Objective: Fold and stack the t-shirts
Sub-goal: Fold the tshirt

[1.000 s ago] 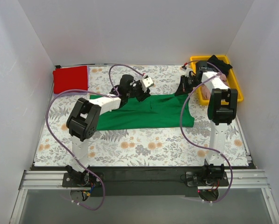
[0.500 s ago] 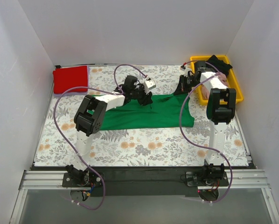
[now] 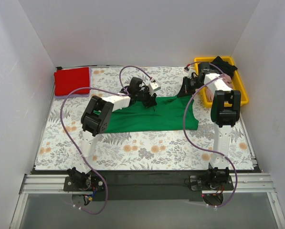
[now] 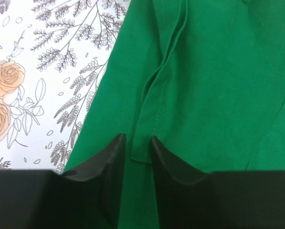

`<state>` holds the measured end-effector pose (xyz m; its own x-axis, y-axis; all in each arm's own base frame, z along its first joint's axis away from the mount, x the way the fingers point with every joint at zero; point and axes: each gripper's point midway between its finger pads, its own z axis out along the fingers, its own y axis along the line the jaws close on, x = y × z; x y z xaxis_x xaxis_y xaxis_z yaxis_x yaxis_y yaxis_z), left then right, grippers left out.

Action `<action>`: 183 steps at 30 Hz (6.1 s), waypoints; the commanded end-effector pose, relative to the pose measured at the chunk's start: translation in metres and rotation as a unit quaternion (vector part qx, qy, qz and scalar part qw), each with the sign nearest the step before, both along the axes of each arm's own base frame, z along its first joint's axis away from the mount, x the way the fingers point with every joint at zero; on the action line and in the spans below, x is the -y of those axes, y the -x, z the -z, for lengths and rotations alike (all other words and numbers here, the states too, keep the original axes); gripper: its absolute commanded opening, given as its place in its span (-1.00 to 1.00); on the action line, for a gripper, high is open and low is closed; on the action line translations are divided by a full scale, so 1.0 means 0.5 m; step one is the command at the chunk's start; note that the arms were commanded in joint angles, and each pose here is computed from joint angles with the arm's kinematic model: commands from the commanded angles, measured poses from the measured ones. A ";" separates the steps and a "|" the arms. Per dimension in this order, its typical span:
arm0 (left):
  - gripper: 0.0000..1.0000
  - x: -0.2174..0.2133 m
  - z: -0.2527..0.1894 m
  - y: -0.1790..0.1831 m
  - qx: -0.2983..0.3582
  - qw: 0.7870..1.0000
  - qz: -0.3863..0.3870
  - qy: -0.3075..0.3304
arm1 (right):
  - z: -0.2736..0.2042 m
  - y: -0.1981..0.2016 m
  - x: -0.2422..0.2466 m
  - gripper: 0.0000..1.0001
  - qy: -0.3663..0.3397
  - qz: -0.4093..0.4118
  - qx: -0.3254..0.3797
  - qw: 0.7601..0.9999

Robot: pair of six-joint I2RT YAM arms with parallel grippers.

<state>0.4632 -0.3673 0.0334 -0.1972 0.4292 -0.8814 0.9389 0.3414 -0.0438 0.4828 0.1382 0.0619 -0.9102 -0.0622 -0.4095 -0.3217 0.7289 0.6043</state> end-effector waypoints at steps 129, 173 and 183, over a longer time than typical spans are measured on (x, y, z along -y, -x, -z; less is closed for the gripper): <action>-0.31 -0.107 -0.286 0.069 -0.026 0.990 -0.106 0.093 | -0.053 0.153 -0.171 -0.97 0.000 -0.172 0.083 0.982; -0.49 -0.557 0.047 0.171 -0.247 0.898 -0.254 -0.261 | 0.099 0.076 0.016 -0.43 0.376 -0.205 0.090 0.899; -0.49 -0.464 -0.044 0.407 -0.325 0.913 -0.178 -0.173 | -0.144 -0.344 -0.112 -0.25 0.387 -0.062 0.439 0.809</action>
